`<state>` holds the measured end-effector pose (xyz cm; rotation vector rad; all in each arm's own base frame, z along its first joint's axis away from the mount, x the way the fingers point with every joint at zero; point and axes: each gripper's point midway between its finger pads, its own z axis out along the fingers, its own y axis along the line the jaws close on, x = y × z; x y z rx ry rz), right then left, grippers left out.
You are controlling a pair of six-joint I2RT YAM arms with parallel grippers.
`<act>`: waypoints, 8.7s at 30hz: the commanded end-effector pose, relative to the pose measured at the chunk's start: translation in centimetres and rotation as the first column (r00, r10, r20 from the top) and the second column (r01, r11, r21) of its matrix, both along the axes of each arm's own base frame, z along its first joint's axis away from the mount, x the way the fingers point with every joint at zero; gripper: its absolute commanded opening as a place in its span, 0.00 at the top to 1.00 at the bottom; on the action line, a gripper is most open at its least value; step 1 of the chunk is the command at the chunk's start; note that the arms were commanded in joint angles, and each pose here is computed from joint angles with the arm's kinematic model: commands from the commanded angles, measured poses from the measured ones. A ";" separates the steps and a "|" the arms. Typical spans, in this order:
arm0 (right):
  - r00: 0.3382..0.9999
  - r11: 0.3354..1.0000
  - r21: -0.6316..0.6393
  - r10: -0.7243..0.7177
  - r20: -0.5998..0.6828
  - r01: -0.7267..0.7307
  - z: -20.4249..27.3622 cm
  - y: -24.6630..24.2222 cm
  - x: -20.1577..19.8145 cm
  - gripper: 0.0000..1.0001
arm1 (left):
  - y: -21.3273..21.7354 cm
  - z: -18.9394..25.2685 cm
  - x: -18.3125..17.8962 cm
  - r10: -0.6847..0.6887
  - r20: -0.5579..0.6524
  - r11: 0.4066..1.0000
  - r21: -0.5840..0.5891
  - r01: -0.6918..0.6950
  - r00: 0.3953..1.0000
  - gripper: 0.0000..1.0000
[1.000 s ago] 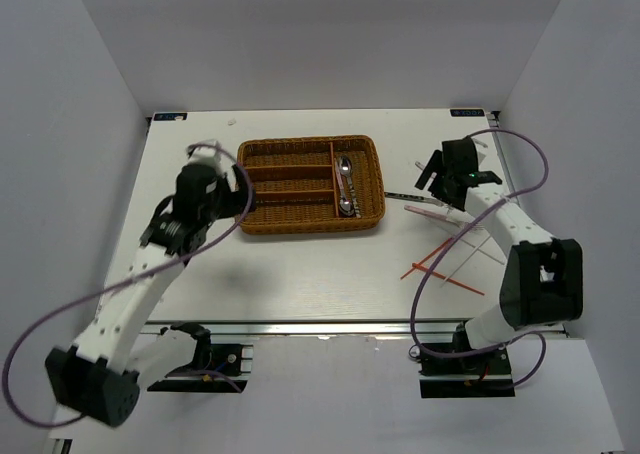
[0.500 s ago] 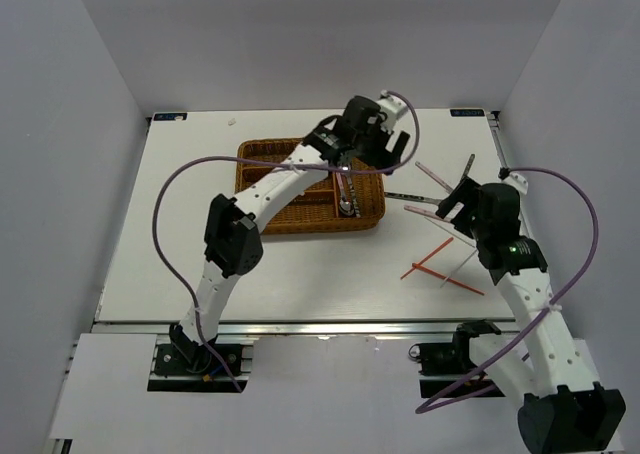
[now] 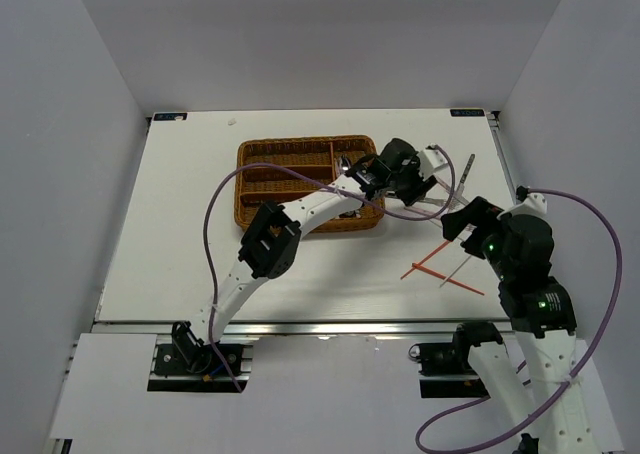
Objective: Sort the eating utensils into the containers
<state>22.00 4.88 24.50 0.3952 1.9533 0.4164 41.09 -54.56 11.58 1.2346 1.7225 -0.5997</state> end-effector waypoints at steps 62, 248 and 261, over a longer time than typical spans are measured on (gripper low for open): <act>0.995 0.991 -0.120 0.073 0.060 -0.066 3.1 -0.6 -3.3 0.11 | -3.1 -12.2 -12.4 0.180 -0.190 0.978 0.143 -0.154 0.965 0.66; 0.973 0.962 -0.245 0.161 0.163 -0.118 13.3 -2.8 -9.8 0.11 | 6.5 -18.7 -19.5 -0.524 -0.352 0.575 0.525 0.628 0.775 0.76; 0.966 0.967 -0.228 0.161 0.201 -0.114 14.1 -3.0 -10.4 0.11 | 10.8 -20.6 -20.3 -0.421 -0.469 0.473 0.617 0.629 0.776 0.87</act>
